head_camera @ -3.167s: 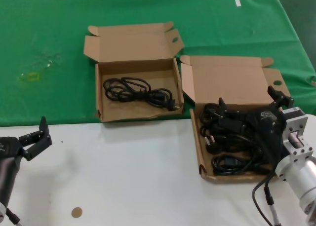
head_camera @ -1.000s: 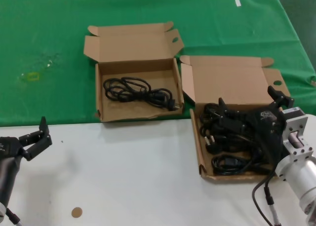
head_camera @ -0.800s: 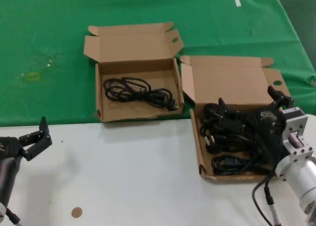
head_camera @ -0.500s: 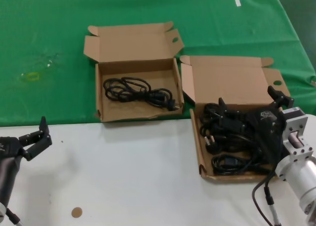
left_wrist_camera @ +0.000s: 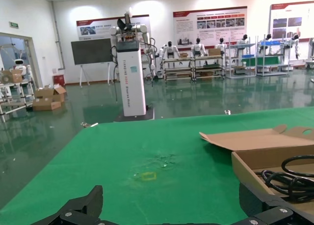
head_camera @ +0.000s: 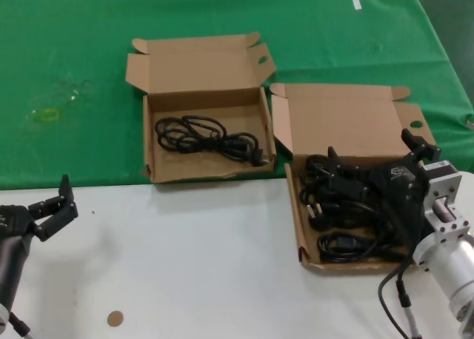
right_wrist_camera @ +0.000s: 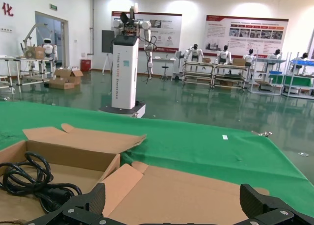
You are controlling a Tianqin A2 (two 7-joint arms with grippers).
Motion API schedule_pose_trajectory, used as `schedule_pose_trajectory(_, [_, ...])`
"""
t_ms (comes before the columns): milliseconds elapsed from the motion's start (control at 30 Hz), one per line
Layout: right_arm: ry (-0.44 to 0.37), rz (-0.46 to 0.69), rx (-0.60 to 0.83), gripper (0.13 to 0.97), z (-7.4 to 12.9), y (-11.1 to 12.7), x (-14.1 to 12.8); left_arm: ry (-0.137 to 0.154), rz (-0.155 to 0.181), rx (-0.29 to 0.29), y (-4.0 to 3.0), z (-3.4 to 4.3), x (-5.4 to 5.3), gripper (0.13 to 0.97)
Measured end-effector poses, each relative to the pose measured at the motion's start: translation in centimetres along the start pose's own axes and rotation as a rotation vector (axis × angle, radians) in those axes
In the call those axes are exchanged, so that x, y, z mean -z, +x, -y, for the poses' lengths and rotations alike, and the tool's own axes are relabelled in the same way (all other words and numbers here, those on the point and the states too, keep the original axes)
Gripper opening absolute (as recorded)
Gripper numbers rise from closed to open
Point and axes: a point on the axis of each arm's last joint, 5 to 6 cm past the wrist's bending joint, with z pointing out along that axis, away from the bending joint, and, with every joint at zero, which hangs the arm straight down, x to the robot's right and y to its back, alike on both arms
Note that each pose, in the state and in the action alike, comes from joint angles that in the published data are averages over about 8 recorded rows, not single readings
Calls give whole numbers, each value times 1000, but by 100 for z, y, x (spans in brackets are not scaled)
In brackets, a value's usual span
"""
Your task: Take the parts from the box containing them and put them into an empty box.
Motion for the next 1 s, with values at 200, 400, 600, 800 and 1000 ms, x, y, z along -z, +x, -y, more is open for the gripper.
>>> schedule_pose_trajectory(200, [0, 0, 0, 966, 0, 0, 0, 0, 0, 0, 0, 0, 0, 966])
schedule_pose_trajectory(400, [0, 0, 0, 966, 0, 0, 0, 0, 0, 0, 0, 0, 0, 966])
schedule_pose_trajectory(600, [0, 0, 0, 966, 0, 0, 0, 0, 0, 0, 0, 0, 0, 966])
schedule_pose_trajectory(800, [0, 0, 0, 966, 0, 0, 0, 0, 0, 0, 0, 0, 0, 966])
schedule_pose_trajectory(1000, [0, 0, 0, 966, 0, 0, 0, 0, 0, 0, 0, 0, 0, 966])
